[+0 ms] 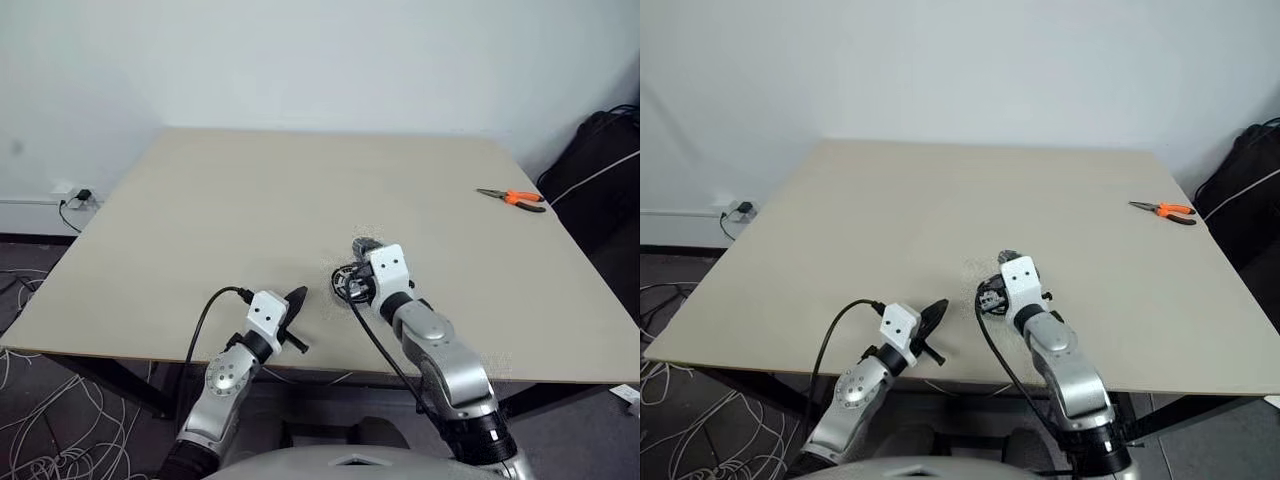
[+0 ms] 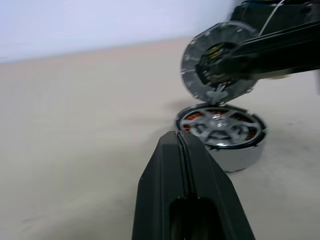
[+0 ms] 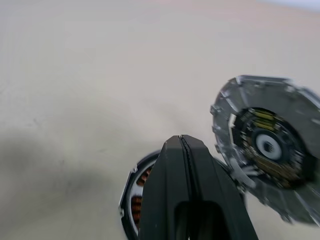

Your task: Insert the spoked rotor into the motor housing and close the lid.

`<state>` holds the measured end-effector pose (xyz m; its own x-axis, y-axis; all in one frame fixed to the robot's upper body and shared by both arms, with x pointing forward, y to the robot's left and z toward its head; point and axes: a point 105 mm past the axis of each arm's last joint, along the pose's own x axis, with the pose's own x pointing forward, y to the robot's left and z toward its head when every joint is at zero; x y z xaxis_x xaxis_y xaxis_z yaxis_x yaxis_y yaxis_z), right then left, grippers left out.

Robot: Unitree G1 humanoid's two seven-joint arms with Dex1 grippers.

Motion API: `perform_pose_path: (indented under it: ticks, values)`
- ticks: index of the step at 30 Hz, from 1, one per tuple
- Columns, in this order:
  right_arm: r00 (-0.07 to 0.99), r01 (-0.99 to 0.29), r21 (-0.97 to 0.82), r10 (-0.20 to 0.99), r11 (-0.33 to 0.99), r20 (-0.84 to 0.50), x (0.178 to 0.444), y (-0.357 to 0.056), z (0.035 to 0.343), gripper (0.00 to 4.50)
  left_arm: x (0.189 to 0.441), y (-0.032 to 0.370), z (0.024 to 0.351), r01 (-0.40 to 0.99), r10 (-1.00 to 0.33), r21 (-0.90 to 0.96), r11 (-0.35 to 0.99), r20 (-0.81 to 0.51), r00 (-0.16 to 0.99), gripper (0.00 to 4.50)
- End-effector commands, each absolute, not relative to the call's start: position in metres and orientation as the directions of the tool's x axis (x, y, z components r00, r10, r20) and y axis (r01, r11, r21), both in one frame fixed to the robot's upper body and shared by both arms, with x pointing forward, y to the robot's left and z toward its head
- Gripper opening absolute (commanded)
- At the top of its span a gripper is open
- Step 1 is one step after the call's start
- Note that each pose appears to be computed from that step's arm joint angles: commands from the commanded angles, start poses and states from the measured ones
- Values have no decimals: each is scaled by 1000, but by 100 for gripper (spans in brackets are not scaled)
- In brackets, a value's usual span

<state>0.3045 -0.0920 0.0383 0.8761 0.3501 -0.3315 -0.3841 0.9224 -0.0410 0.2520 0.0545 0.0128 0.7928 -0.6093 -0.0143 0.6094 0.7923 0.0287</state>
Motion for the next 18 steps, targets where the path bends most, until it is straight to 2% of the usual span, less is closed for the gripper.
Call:
perform_pose_path:
  ticks: [1,8,10,13,18]
  values:
    - [870,-382,-37,346,923,-351,311,-94,28,0,252,47,28,629,-630,37,777,35,776,3]
    - [803,-391,-56,311,919,-509,298,-106,-18,0,254,49,28,604,-605,26,797,36,796,3]
    - [807,-415,-47,343,909,-481,299,-101,-9,0,254,49,28,602,-603,22,798,35,797,3]
    - [809,-500,-80,432,862,-398,301,-89,21,0,254,48,28,600,-600,8,800,35,799,3]
    - [722,-676,-224,571,702,-390,292,-81,52,0,259,45,28,585,-584,-17,811,26,811,3]
